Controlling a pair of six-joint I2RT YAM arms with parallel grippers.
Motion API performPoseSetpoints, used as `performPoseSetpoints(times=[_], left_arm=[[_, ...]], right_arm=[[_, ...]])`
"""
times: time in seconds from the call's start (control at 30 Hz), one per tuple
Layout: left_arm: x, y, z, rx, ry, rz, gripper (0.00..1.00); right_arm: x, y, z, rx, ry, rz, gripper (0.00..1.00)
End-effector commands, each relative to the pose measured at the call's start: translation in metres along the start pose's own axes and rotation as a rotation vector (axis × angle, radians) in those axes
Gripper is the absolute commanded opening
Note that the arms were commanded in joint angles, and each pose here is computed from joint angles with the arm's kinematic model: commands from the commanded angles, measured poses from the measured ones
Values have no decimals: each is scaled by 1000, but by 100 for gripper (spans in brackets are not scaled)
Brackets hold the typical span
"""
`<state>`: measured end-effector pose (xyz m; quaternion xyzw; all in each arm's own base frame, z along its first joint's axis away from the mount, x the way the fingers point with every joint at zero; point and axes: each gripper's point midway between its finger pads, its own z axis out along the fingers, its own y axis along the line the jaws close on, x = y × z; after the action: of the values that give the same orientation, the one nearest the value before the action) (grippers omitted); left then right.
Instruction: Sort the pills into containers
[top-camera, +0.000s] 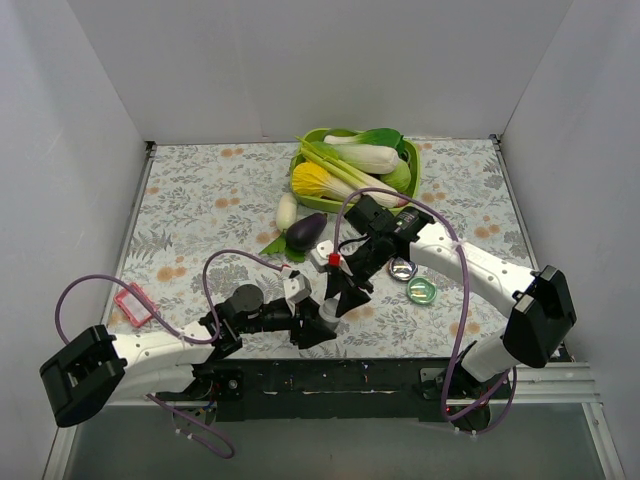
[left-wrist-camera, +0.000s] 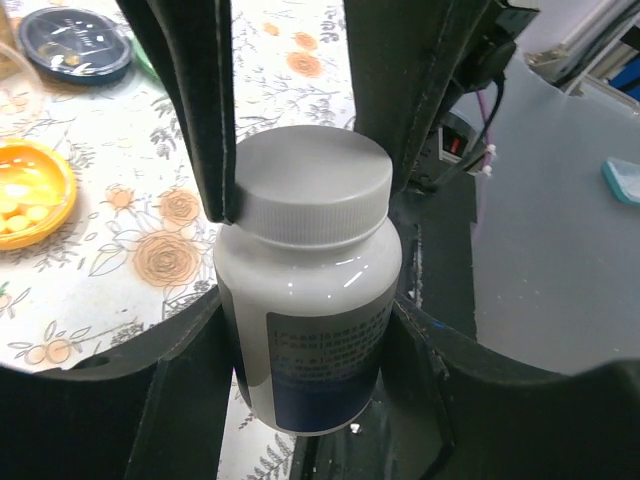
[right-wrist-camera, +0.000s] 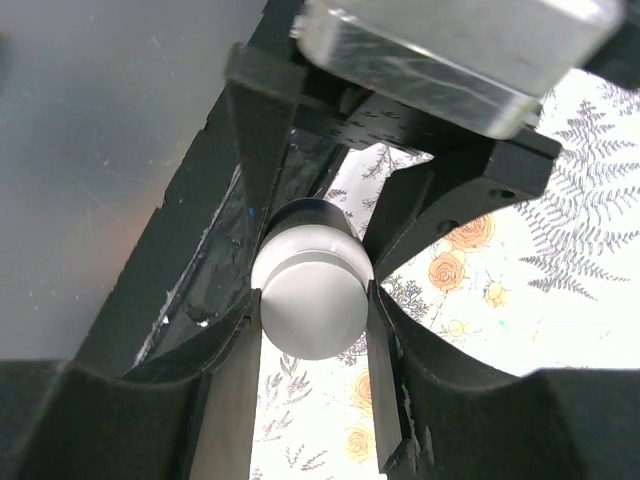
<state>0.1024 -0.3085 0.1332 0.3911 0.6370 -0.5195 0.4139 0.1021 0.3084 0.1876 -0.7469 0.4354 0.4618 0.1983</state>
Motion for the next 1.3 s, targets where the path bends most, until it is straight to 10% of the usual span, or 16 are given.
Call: performPoseSetpoints(times=[0.0, 0.27, 0.43, 0.77, 1.27], left_arm=[[-47, 31, -2, -196, -174, 60, 0], [-45, 23, -1, -150, -183, 42, 7], [-39, 22, -6, -158, -170, 5, 58], [-47, 31, -28, -271, -217, -15, 92], [-46, 72, -39, -573, -151, -234, 98]], right_arm=[[-1, -8, 10, 36, -28, 317, 8], [4, -8, 5, 85, -18, 264, 2], [12, -7, -4, 127, 14, 221, 2], [38, -10, -34, 279, 94, 216, 2], [142, -10, -195, 929, 366, 452, 4]])
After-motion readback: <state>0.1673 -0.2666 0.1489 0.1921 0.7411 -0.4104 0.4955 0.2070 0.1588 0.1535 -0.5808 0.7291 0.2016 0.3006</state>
